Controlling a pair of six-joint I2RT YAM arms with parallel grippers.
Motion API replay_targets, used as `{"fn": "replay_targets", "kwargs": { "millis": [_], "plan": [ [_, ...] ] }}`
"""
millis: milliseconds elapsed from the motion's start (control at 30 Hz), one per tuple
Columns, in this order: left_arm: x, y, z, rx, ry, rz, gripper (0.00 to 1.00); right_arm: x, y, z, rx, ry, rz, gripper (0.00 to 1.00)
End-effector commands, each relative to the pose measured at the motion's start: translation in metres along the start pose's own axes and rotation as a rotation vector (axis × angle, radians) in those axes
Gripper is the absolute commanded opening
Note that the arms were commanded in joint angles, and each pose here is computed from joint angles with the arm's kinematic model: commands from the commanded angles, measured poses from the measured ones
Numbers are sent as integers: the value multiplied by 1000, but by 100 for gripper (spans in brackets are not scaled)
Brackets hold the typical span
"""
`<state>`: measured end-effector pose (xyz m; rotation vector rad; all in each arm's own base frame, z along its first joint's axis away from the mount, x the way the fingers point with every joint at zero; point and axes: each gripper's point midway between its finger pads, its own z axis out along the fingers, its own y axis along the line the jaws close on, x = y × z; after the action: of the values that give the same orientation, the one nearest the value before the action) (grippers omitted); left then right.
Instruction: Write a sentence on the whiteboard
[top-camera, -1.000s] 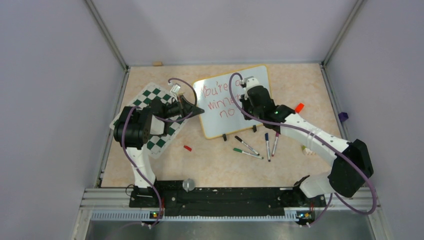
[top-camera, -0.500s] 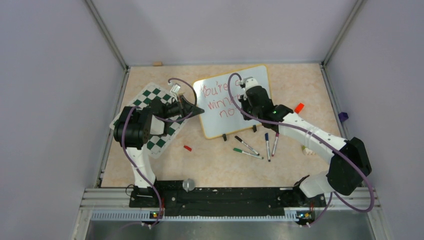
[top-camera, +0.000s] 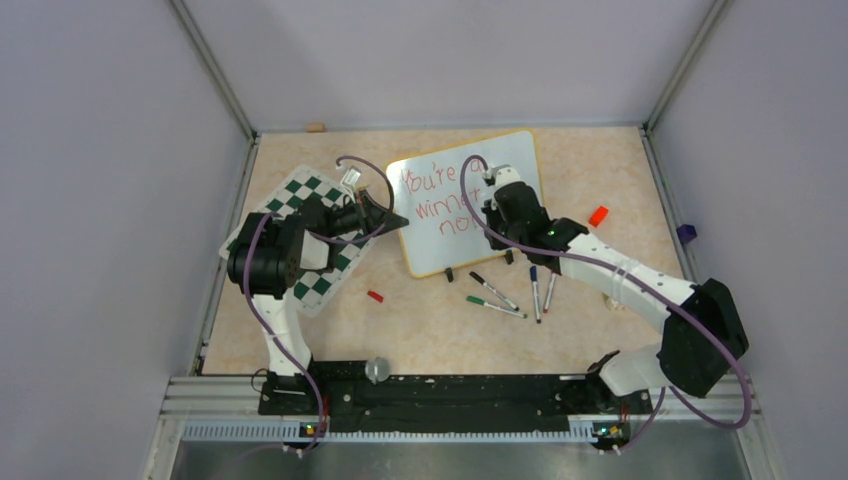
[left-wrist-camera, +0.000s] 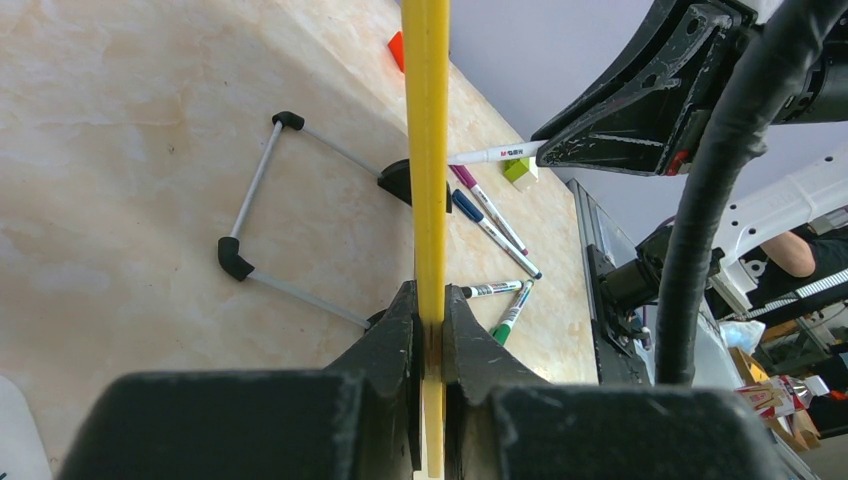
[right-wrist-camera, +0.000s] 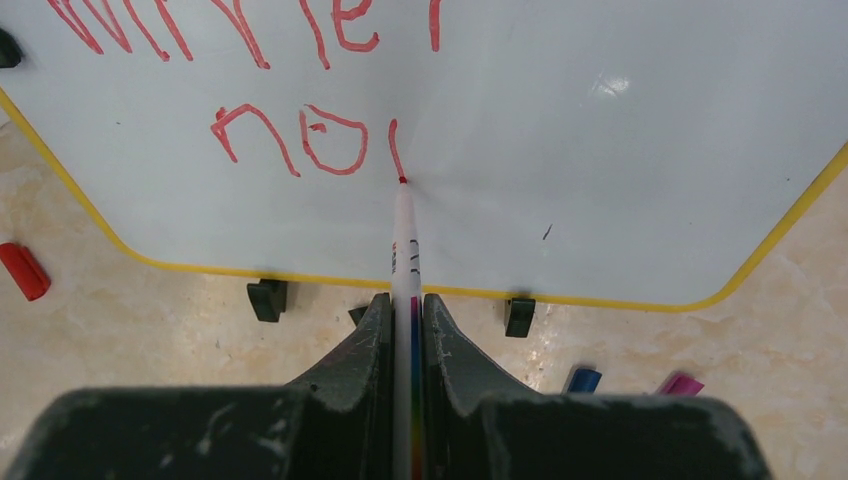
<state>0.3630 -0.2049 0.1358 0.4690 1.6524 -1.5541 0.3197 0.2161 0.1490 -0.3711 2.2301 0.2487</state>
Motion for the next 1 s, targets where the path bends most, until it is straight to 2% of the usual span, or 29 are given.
{"fn": "replay_targets", "kwargs": {
  "millis": [0,300,967],
  "plan": [
    [-22,-8,1,25,-40,157,0,-15,-9,1,41,-41,10,0],
    [-22,-9,1,27,-38,160,0,-41,-11,8,47,-71,-14,0],
    [-22,-8,1,25,-38,155,0,-66,-14,8,43,-111,-14,0]
  ]
}}
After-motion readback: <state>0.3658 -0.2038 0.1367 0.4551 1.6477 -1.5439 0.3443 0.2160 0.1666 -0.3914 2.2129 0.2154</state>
